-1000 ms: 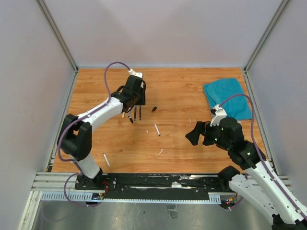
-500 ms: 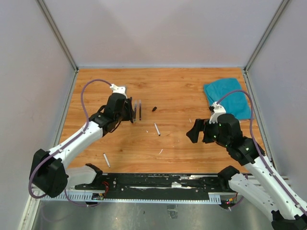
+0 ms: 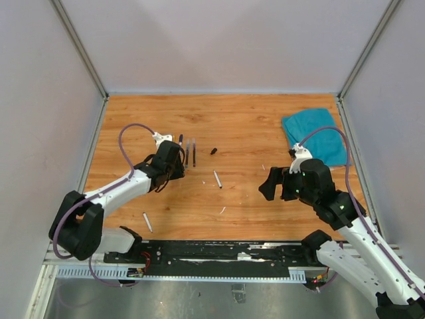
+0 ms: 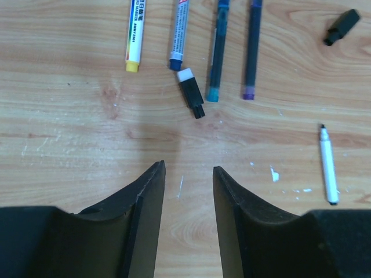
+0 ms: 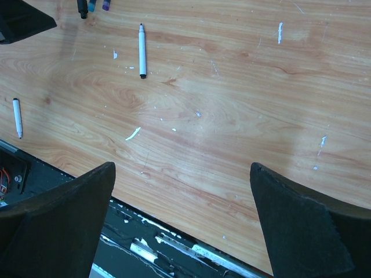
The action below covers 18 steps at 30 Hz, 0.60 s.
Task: Insert the pens into the pen caps
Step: Move the pen cap to the center of the board.
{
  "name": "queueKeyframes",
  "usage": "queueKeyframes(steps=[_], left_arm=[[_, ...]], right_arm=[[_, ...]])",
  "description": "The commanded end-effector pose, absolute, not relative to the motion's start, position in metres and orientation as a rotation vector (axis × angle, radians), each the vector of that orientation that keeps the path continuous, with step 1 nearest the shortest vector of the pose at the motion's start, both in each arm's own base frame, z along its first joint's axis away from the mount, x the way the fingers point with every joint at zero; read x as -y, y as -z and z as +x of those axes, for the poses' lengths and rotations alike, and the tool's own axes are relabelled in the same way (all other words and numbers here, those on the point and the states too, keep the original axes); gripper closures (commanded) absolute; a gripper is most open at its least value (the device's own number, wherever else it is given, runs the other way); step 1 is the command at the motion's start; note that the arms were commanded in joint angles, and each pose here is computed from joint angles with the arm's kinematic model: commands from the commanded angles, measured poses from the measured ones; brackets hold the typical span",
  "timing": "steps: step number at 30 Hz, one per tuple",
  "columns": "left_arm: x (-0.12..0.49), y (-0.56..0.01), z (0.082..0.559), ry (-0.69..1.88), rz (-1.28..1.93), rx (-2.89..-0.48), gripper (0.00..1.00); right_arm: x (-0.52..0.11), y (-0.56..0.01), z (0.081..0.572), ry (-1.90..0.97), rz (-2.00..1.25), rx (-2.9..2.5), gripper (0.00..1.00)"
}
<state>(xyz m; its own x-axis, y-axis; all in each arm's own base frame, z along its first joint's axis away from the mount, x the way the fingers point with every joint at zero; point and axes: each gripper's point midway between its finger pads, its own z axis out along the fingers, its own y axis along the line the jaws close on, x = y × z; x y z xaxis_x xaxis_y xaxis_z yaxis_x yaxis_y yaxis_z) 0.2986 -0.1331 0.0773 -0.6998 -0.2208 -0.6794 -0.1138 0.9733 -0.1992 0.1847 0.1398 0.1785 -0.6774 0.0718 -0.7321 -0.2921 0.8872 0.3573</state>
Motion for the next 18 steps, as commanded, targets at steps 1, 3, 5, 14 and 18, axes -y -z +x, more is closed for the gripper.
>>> queueKeyframes(steps=[1,3,5,14,18], left_arm=[[0.134,-0.086,0.328,0.148,-0.282,-2.275,0.56],[0.136,-0.083,0.335,0.140,-0.281,-2.276,0.55],[0.137,-0.080,0.341,0.131,-0.283,-2.280,0.55],[0.140,-0.066,0.364,0.099,-0.295,-2.298,0.56],[0.138,-0.061,0.369,0.075,-0.304,-2.306,0.56]], right_arm=[[-0.132,-0.172,0.183,-0.551,-0.139,-2.259,0.01],[-0.132,-0.171,0.182,-0.552,-0.140,-2.261,0.01],[-0.132,-0.169,0.182,-0.553,-0.143,-2.265,0.01],[-0.134,-0.168,0.181,-0.564,-0.150,-2.272,0.01],[-0.134,-0.165,0.180,-0.567,-0.149,-2.278,0.01]])
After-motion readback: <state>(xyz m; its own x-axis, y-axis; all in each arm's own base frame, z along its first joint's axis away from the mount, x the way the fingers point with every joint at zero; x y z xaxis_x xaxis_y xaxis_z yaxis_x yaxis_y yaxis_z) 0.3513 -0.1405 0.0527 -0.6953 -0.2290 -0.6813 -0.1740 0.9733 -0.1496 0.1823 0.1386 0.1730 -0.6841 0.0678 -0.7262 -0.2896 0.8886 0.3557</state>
